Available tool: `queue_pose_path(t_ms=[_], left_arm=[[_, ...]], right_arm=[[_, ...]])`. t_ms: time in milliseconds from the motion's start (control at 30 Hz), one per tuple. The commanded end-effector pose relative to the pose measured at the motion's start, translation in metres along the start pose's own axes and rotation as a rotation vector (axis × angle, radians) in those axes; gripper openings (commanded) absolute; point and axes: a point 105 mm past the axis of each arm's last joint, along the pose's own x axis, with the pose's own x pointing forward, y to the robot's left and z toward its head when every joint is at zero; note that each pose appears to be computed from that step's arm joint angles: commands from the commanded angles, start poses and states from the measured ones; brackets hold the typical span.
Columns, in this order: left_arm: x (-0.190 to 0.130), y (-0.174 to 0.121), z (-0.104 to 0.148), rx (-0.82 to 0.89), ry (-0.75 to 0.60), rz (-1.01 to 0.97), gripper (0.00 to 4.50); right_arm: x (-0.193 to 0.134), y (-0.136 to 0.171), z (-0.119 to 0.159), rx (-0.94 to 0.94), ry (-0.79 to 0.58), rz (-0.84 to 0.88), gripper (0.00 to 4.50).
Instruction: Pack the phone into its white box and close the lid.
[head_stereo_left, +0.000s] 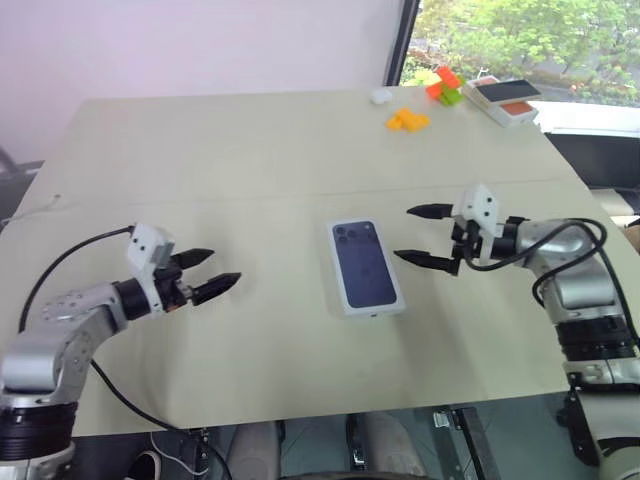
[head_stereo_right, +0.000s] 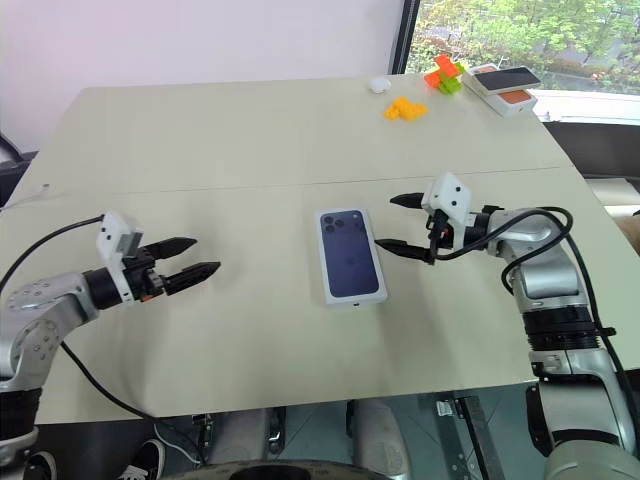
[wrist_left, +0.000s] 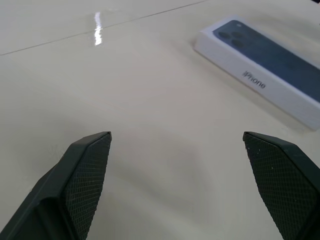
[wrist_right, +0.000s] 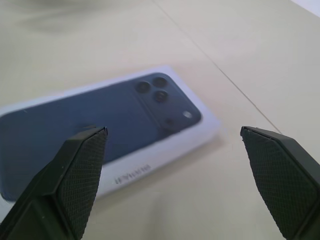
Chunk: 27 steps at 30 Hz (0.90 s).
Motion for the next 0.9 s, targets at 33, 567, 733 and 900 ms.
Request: queue_pose_path(t_ms=[33, 567, 733, 900], left_arm=[[-0.022, 0.012, 0.008, 0.048, -0.021, 0.053, 4.45], [-0.048, 0.021, 0.011, 0.173, -0.018, 0.154, 4.45], [-0.045, 0.021, 0.014, 0.191, -0.015, 0.145, 4.45], [-0.047, 0.017, 0.008, 0.181, 0.014, 0.133, 4.45]], right_arm=[[-0.014, -0.010, 0.012, -0.044, -0.029, -0.028, 4.46], [-0.052, -0.003, -0.005, -0.046, 0.024, -0.042, 4.46], [-0.050, -0.003, -0.002, -0.042, 0.020, -0.044, 4.46], [-0.046, 0.000, -0.006, -0.042, 0.036, -0.034, 4.46]])
